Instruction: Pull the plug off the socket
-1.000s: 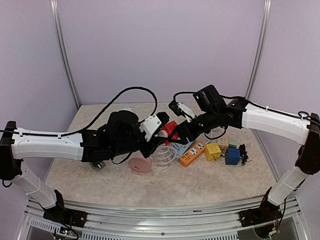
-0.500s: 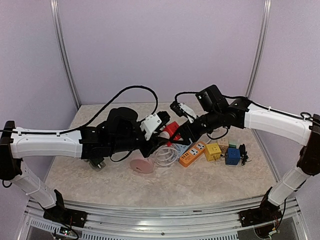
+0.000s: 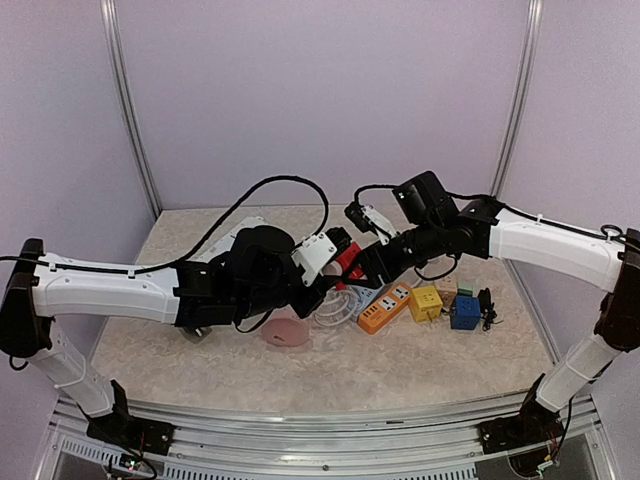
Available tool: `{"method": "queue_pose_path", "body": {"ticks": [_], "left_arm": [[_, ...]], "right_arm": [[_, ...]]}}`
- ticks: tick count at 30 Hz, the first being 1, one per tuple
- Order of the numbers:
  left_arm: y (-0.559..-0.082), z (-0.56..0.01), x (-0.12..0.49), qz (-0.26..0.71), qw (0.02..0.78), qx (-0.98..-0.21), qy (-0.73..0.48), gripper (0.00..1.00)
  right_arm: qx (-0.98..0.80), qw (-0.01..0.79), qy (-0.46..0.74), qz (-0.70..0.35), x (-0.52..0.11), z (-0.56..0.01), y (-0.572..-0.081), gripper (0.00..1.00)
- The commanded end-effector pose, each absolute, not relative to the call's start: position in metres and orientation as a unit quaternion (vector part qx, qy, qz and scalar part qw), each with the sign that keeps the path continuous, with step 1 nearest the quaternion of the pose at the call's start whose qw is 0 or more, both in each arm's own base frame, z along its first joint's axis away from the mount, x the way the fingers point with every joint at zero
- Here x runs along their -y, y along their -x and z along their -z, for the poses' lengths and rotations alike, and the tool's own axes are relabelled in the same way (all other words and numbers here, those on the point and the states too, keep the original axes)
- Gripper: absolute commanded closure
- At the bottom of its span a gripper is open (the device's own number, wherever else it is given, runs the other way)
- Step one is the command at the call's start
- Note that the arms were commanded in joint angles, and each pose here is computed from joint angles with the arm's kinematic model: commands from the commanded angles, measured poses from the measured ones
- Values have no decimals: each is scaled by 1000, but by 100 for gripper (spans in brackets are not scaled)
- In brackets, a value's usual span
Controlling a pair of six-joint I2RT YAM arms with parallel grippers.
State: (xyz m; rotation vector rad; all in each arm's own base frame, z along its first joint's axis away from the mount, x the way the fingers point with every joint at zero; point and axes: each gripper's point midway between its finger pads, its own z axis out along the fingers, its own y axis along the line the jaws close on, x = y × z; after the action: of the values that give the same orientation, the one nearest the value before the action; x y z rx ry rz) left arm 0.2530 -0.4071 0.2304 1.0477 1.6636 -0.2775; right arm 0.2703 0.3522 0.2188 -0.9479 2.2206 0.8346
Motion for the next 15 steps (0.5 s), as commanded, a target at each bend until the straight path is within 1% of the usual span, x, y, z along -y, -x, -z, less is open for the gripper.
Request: {"method": "queue_pose_path", "body": {"ticks": [1, 9, 15], "left_arm": [[-254, -219, 415, 84, 543, -706, -447, 94], [-250, -216, 417, 78, 539, -703, -457, 94], [-250, -217, 421, 77, 537, -698, -467, 94]], "right_arm": [[-812, 357, 289, -361, -356, -269, -296, 100], [-834, 353, 248, -343, -344, -254, -313, 100], [-838, 357, 245, -333, -340, -251, -317, 100]]}}
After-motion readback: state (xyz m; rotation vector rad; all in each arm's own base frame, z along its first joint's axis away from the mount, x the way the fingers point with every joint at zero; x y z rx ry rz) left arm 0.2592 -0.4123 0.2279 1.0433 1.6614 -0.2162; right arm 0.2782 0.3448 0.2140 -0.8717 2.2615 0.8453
